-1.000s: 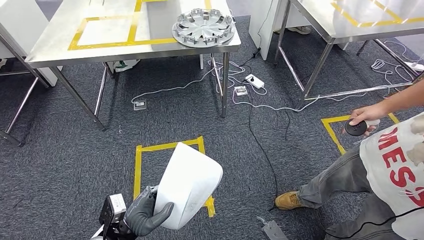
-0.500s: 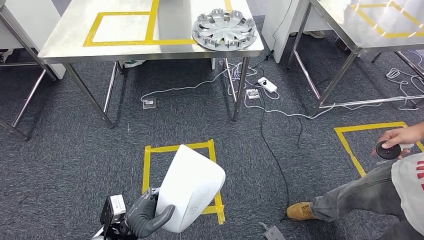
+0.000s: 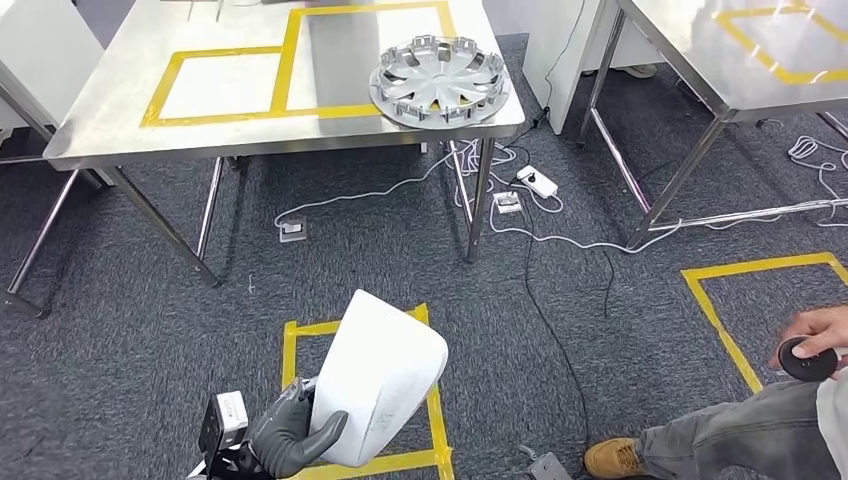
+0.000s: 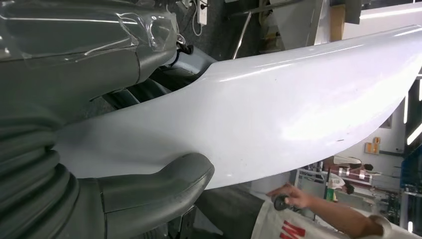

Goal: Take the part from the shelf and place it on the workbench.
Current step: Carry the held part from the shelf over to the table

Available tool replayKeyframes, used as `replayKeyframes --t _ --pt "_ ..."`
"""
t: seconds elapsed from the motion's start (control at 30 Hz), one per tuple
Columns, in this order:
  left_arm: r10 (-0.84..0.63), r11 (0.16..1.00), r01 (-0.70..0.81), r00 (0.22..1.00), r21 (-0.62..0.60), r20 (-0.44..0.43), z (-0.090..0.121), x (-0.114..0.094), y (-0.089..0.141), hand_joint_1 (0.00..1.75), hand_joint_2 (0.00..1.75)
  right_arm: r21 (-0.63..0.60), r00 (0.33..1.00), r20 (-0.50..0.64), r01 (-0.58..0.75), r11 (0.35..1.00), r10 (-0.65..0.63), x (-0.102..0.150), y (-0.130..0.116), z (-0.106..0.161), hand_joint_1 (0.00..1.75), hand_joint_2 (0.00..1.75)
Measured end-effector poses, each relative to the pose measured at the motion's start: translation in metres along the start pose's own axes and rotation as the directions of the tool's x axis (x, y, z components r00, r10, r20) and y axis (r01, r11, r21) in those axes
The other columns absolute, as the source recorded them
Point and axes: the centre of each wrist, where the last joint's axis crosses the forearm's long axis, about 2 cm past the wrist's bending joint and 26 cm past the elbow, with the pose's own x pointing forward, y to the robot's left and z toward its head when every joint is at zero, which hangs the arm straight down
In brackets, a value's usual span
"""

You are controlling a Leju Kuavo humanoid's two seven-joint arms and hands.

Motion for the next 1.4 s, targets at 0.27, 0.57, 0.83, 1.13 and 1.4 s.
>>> replayKeyframes --t 0.27,0.57,0.83,1.13,1.4 --pt "-0.028 0.998 0.028 1.000 0.048 -0.009 0.001 0.000 0.005 1.75 1.75 0.018 0.999 0.034 -0.012 1.000 0.011 0.015 0.002 -0.012 0.00 1.75" --pt "-0.008 0.998 0.009 0.999 0.058 -0.031 0.008 -0.005 0.001 1.75 1.75 0.019 0.999 0.003 -0.036 0.999 0.035 0.005 -0.003 -0.007 0.00 1.75" --pt "0.009 0.994 -0.005 1.000 0.106 -0.029 0.006 -0.004 0.005 1.75 1.75 0.012 0.999 -0.007 -0.041 0.999 0.041 0.001 -0.002 -0.004 0.00 1.75" --pt "0.008 0.993 -0.001 0.998 0.118 -0.056 0.010 -0.006 0.007 1.75 1.75 0.011 0.999 -0.018 -0.033 0.999 0.033 -0.001 0.000 -0.002 0.00 1.75" --pt "0.001 0.993 0.004 0.999 0.114 -0.044 0.007 -0.004 0.008 1.75 1.75 0.004 0.999 -0.005 -0.035 0.999 0.035 0.004 -0.004 -0.006 0.00 1.75"
